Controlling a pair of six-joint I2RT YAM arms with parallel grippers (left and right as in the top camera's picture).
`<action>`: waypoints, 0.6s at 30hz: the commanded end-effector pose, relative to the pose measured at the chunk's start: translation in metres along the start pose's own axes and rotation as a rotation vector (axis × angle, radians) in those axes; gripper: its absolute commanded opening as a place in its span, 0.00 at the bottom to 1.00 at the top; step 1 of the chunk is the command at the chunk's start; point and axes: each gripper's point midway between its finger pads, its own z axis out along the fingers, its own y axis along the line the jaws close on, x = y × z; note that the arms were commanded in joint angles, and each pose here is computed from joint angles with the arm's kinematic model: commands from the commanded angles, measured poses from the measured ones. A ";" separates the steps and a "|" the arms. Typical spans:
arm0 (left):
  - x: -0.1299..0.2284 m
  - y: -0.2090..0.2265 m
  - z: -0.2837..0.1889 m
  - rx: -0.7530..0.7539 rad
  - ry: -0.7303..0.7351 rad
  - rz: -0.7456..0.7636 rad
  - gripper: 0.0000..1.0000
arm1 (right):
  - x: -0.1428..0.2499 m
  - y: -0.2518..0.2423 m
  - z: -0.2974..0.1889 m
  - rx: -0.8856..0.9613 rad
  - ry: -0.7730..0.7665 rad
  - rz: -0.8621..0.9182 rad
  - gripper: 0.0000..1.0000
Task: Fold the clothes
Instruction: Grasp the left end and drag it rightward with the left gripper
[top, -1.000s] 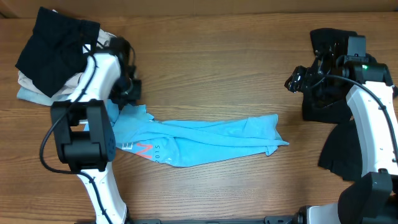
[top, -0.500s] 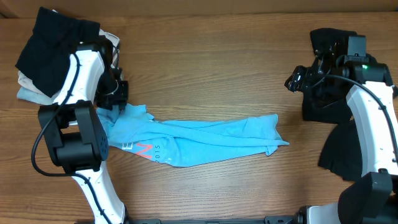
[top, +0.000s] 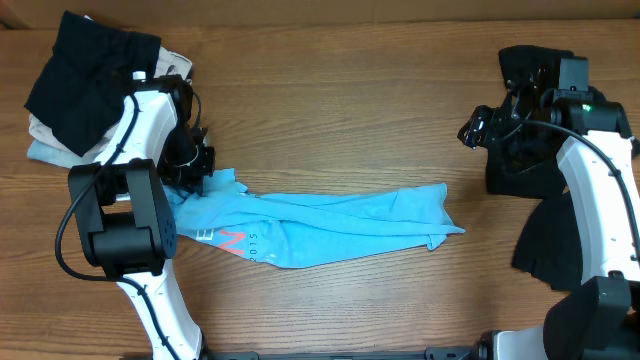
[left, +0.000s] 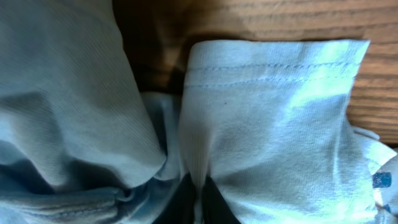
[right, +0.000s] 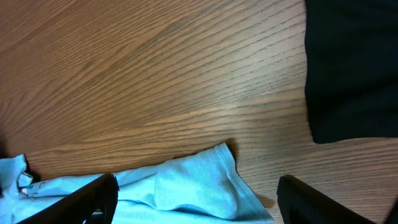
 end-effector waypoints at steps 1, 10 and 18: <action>-0.013 -0.002 -0.010 0.009 -0.050 0.010 0.04 | -0.009 0.005 -0.013 -0.006 -0.051 -0.020 0.86; -0.088 -0.005 -0.092 0.000 -0.402 0.020 0.04 | -0.010 0.006 -0.013 -0.007 -0.052 -0.020 0.86; -0.122 -0.014 -0.115 -0.003 -0.563 0.038 0.04 | -0.011 0.006 -0.013 -0.008 -0.059 -0.022 0.86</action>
